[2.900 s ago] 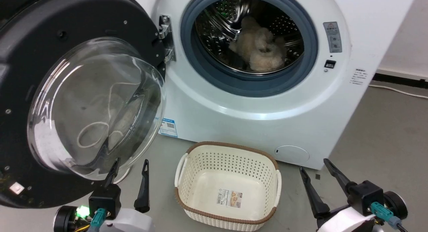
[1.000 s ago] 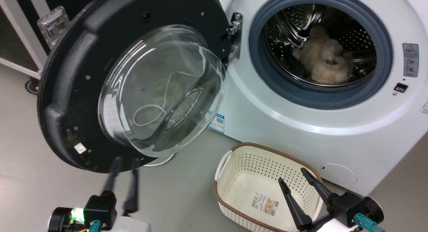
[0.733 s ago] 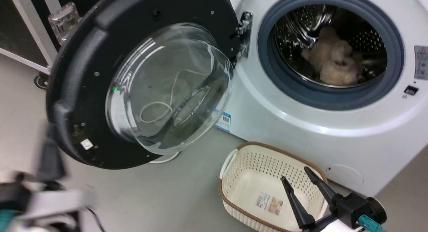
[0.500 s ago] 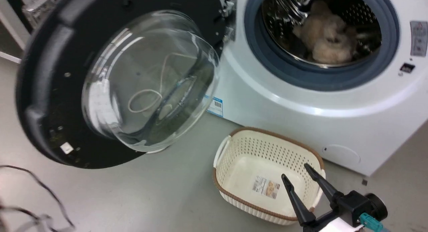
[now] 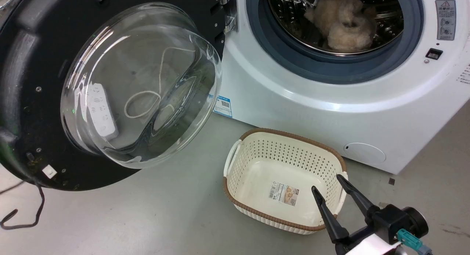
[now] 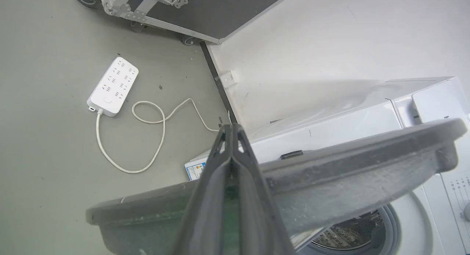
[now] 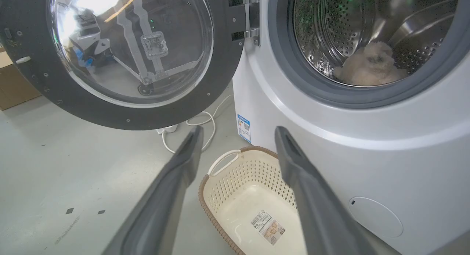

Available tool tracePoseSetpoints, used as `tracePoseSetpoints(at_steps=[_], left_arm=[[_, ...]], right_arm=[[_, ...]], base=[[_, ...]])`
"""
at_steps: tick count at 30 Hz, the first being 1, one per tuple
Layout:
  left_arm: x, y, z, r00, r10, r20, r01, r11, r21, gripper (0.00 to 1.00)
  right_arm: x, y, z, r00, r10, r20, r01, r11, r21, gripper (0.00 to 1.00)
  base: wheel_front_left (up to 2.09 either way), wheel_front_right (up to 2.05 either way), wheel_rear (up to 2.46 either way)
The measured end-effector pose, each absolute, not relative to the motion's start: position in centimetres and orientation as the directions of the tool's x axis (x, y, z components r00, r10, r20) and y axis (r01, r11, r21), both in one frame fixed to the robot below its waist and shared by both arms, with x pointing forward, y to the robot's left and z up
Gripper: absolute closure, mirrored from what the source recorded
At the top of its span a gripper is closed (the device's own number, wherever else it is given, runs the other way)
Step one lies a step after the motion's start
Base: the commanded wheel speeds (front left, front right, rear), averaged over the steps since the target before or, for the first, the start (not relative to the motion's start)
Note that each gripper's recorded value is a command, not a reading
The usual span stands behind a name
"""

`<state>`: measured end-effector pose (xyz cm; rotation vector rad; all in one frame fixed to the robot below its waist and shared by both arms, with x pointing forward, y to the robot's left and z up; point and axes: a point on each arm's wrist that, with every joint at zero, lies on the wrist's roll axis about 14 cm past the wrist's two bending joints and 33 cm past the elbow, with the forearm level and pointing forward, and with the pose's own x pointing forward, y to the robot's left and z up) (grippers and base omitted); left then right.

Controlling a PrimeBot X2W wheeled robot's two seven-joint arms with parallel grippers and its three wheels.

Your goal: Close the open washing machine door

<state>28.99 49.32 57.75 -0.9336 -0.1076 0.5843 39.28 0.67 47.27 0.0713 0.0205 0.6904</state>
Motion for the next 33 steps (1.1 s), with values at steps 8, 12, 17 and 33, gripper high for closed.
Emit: tracePoseSetpoints(at_steps=[8, 12, 17, 33], left_arm=[[29.7, 46.2, 57.2, 0.936, 0.306, -0.174, -0.297, 0.419, -0.858, 1.0], [29.2, 43.3, 56.1, 0.967, 0.184, -0.177, -0.239, 0.408, -0.881, 1.0], [28.4, 37.9, 54.8, 0.985, 0.002, -0.17, -0.157, 0.4, -0.903, 1.0], [30.2, 17.8, 50.7, 0.852, -0.499, -0.157, -0.009, 0.286, -0.958, 1.0]], right_arm=[[39.3, 0.2, 47.5, 0.78, 0.626, 0.007, -0.625, 0.778, 0.07, 0.0], [39.2, -0.3, 48.0, 0.79, 0.613, 0.016, -0.613, 0.788, 0.058, 0.0], [39.4, -1.6, 49.3, 0.818, 0.573, 0.046, -0.575, 0.817, 0.045, 0.0], [39.7, -11.3, 50.7, 0.953, 0.291, 0.08, -0.292, 0.957, -0.008, 0.0]], base=[[0.0, 0.0, 0.0], [0.0, 0.0, 0.0], [0.0, 0.0, 0.0], [0.0, 0.0, 0.0]])
